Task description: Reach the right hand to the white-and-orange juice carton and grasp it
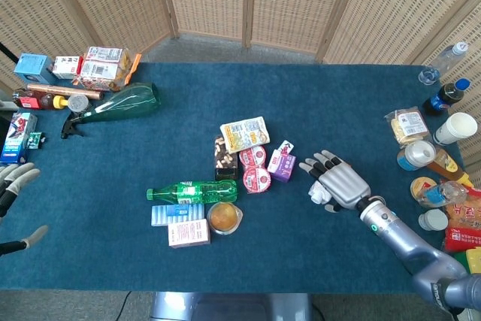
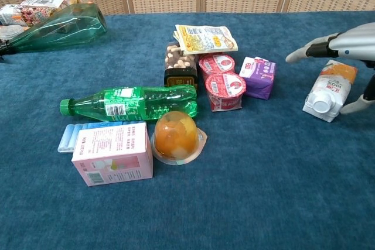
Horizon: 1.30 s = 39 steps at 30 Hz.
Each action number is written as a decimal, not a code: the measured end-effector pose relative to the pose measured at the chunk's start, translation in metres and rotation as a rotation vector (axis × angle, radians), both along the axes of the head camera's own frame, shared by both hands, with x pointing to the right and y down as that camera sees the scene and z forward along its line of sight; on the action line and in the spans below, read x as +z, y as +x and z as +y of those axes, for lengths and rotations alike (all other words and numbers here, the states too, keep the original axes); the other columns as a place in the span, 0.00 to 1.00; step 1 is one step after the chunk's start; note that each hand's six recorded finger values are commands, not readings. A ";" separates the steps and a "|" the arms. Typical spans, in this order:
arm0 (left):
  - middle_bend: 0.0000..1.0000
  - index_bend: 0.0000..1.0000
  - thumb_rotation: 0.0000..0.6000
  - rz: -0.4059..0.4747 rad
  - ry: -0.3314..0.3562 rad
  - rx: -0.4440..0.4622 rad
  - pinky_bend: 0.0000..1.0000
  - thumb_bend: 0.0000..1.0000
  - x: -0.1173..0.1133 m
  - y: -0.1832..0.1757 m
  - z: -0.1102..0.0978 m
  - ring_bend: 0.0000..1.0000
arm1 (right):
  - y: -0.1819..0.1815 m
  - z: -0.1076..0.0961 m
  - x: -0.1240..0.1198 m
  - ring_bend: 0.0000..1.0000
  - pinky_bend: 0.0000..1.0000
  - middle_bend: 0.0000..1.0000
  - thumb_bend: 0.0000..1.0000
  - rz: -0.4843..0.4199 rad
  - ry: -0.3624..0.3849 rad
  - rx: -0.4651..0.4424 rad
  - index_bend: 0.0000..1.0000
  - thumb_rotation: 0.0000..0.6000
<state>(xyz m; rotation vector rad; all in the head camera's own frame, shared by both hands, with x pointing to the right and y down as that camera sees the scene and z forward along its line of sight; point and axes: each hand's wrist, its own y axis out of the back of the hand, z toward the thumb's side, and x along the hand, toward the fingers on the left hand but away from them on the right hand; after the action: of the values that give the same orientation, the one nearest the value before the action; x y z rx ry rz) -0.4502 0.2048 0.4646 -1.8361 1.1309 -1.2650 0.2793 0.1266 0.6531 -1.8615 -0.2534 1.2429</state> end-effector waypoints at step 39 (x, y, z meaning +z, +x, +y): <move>0.11 0.12 1.00 0.043 -0.008 0.006 0.00 0.27 0.006 0.003 0.002 0.00 | -0.006 -0.027 -0.074 0.82 0.96 1.00 0.19 -0.284 0.109 0.211 0.73 1.00</move>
<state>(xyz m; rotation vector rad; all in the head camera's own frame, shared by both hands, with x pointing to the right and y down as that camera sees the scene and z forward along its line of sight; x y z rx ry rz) -0.4474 0.2065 0.4704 -1.8790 1.1437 -1.2337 0.2728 0.0997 0.5792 -1.9503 -0.6735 1.0747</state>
